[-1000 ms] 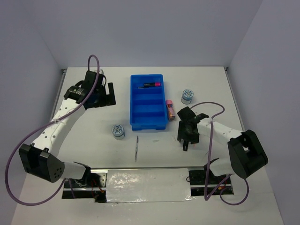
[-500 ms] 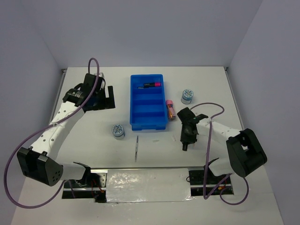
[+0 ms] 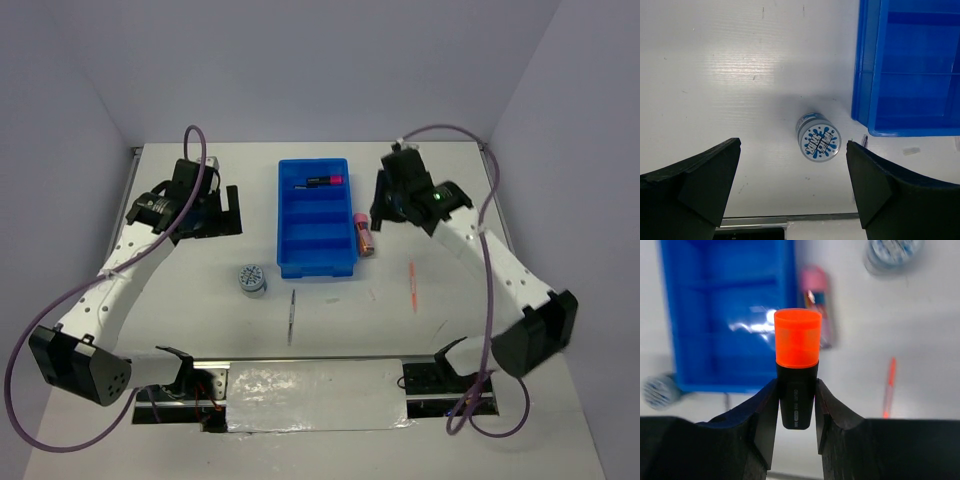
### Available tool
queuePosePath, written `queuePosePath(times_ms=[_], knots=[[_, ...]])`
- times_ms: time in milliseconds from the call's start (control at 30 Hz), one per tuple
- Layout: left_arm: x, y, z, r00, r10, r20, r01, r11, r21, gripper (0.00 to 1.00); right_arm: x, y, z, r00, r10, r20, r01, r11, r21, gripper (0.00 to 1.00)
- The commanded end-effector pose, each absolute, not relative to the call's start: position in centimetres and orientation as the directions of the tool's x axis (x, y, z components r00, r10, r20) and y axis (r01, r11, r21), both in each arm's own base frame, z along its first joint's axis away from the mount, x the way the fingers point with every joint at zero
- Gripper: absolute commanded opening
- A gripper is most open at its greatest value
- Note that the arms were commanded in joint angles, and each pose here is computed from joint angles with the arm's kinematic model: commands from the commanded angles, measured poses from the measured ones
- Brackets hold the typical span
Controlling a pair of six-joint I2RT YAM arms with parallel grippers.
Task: Sort the stationery into containers
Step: Place the stationery in the storage box.
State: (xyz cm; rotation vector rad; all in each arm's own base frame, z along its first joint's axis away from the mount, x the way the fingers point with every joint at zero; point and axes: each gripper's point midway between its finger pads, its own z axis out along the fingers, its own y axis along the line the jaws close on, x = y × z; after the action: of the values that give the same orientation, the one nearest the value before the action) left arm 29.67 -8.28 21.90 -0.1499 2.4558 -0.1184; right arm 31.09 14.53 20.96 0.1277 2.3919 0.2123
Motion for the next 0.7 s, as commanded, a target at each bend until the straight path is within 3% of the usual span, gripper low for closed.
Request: queuePosePath(times_ms=[0,100,133,233,400,667], knots=[[29.3,-8.4,23.5,-0.754,-0.161,-0.636,-0.076,0.984,-0.159,0.99,36.2,18.2,21.7,-0.733,0.227,-0.642,0.065,0.962,0.266,0.06],[29.1,-8.6,24.7,-0.732,-0.183,-0.657,-0.073,0.979,-0.191,0.99,40.6,23.2,22.8,-0.676,0.468,-0.570,0.143,0.841,0.522,0.07],[29.0,-8.7,24.8,-0.728,-0.193,-0.658,-0.077,0.977,-0.201,0.99,41.8,24.3,22.1,-0.646,0.585,-0.490,0.240,0.766,0.597,0.07],[28.9,-8.8,25.3,-0.718,-0.209,-0.663,-0.081,0.972,-0.219,0.99,45.4,26.8,22.4,-0.532,0.744,-0.404,0.330,0.622,0.710,0.06],[28.7,-8.4,26.3,-0.710,-0.215,-0.671,-0.089,0.972,-0.217,0.99,50.7,29.8,22.1,-0.438,0.811,-0.389,0.373,0.557,0.741,0.07],[27.0,-7.7,25.5,-0.707,-0.214,-0.674,-0.098,0.973,-0.207,0.99,53.5,30.0,18.3,-0.380,0.858,-0.346,0.454,0.499,0.738,0.15]])
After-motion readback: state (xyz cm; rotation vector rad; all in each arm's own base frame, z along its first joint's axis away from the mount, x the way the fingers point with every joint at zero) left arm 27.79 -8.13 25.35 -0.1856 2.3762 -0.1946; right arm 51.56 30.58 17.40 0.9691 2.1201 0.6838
